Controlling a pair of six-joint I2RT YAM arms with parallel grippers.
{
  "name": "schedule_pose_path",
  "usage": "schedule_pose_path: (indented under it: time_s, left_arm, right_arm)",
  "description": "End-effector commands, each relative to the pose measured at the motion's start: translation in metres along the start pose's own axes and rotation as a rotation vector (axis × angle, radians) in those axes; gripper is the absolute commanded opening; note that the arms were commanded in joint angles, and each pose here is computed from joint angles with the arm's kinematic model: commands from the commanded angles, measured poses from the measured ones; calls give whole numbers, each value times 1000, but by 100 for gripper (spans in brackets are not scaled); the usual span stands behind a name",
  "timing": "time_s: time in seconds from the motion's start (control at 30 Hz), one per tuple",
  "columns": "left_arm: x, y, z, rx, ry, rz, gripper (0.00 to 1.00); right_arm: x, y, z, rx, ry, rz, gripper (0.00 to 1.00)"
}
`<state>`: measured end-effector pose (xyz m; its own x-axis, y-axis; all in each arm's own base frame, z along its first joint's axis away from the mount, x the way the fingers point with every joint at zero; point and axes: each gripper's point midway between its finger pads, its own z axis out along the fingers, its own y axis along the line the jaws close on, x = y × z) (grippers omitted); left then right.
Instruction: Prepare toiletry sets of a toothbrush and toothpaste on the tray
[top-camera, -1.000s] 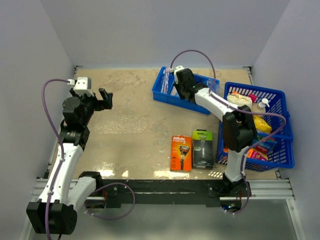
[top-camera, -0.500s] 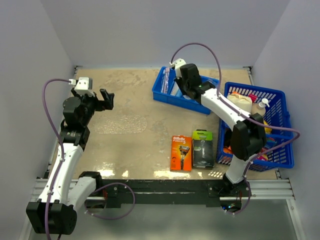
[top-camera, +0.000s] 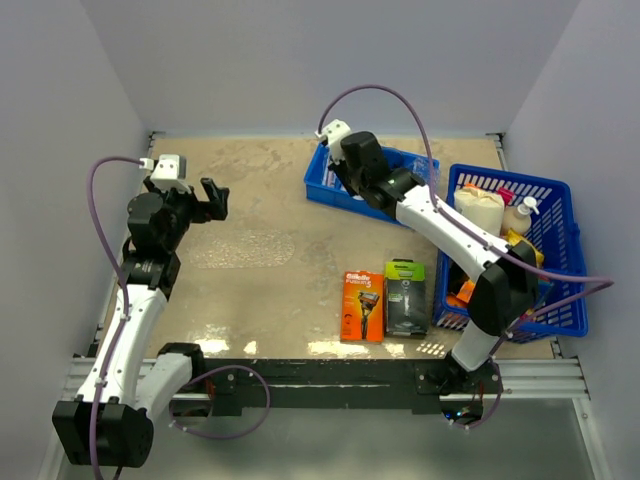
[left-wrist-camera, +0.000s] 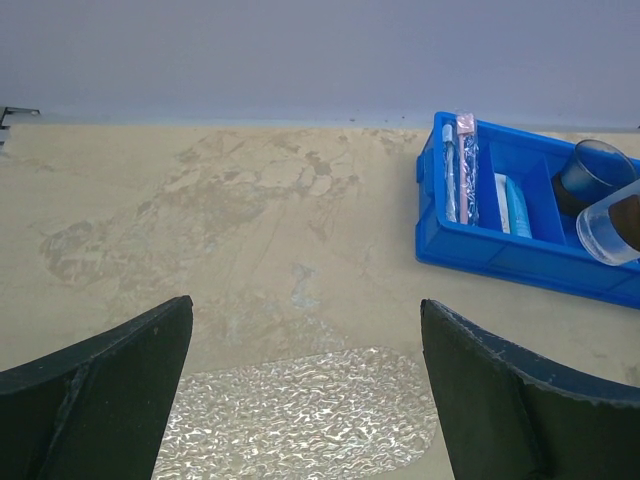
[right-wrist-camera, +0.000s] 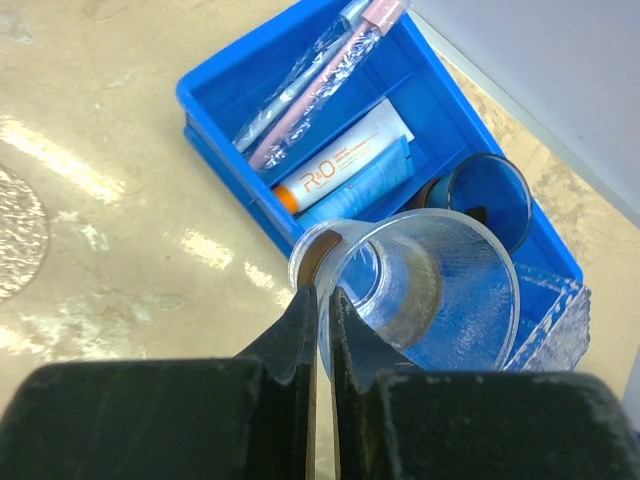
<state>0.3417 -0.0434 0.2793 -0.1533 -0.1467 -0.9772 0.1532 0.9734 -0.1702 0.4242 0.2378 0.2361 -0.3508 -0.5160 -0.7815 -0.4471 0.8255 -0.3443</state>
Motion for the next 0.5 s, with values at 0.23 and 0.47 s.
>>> schedule_pose_path:
  time_s: [0.23, 0.47]
  left_arm:
    - [-14, 1, 2, -29, -41, -19, 100]
    - [-6, 31, -3, -211, 1, -23, 100]
  right_arm:
    - [-68, 49, -59, 32, -130, 205, 0]
    - [-67, 128, -41, -68, -104, 283, 0]
